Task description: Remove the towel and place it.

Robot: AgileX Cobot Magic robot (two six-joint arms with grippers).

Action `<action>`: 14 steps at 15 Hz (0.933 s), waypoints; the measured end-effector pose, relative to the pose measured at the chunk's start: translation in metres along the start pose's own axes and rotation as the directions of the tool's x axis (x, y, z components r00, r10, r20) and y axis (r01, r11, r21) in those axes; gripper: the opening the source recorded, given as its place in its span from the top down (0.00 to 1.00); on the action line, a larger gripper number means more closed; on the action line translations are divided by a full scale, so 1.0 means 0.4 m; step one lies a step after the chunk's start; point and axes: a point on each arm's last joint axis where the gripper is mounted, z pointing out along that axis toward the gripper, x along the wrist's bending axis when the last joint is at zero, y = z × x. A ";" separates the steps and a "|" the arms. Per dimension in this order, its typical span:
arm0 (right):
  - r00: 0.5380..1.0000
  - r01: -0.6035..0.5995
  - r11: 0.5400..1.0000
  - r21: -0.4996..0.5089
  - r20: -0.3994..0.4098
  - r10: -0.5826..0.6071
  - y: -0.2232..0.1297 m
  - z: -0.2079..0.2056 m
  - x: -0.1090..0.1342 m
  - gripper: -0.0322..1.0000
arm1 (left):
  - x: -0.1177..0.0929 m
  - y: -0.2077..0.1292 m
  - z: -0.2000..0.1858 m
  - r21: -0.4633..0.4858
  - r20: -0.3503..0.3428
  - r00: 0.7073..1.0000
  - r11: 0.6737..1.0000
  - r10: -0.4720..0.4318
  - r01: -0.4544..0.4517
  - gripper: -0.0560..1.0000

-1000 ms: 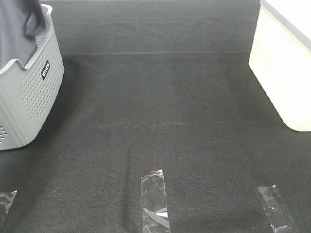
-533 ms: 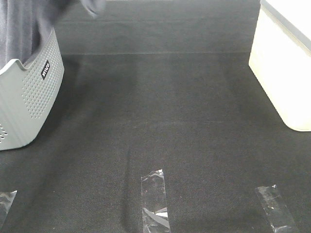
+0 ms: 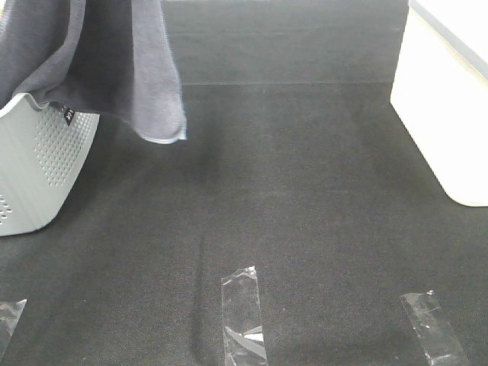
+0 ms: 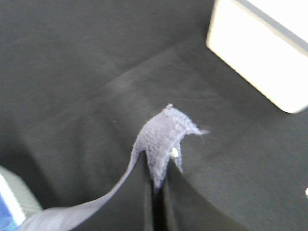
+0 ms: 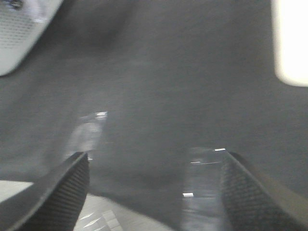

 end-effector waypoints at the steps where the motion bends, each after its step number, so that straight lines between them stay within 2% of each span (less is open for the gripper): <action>1: 0.999 -0.033 0.999 0.030 -0.039 0.034 0.019 0.020 0.003 0.28 | -0.028 0.002 0.005 0.002 0.029 0.999 1.000 0.016 -0.016 0.95; 5: 0.981 0.000 0.997 0.081 -0.191 0.016 0.095 0.106 0.009 0.28 | -0.173 0.006 0.026 0.006 0.157 0.982 0.994 0.106 -0.108 0.95; 8: 0.924 0.060 0.996 0.063 -0.381 -0.032 0.146 0.178 0.022 0.28 | -0.290 -0.008 0.068 0.031 0.257 0.951 0.982 0.170 -0.184 0.95; 10: 0.879 0.079 0.997 0.025 -0.474 -0.058 0.176 0.230 0.021 0.28 | -0.352 -0.019 0.083 0.040 0.307 0.930 0.973 0.204 -0.227 0.95; 11: 0.850 0.091 0.996 0.000 -0.521 -0.078 0.191 0.270 0.015 0.28 | -0.380 -0.023 0.081 0.037 0.328 0.918 0.969 0.221 -0.246 0.95; 14: 0.801 0.094 0.995 -0.034 -0.590 -0.096 0.208 0.333 0.004 0.28 | -0.391 -0.024 0.076 0.032 0.340 0.913 0.967 0.226 -0.251 0.95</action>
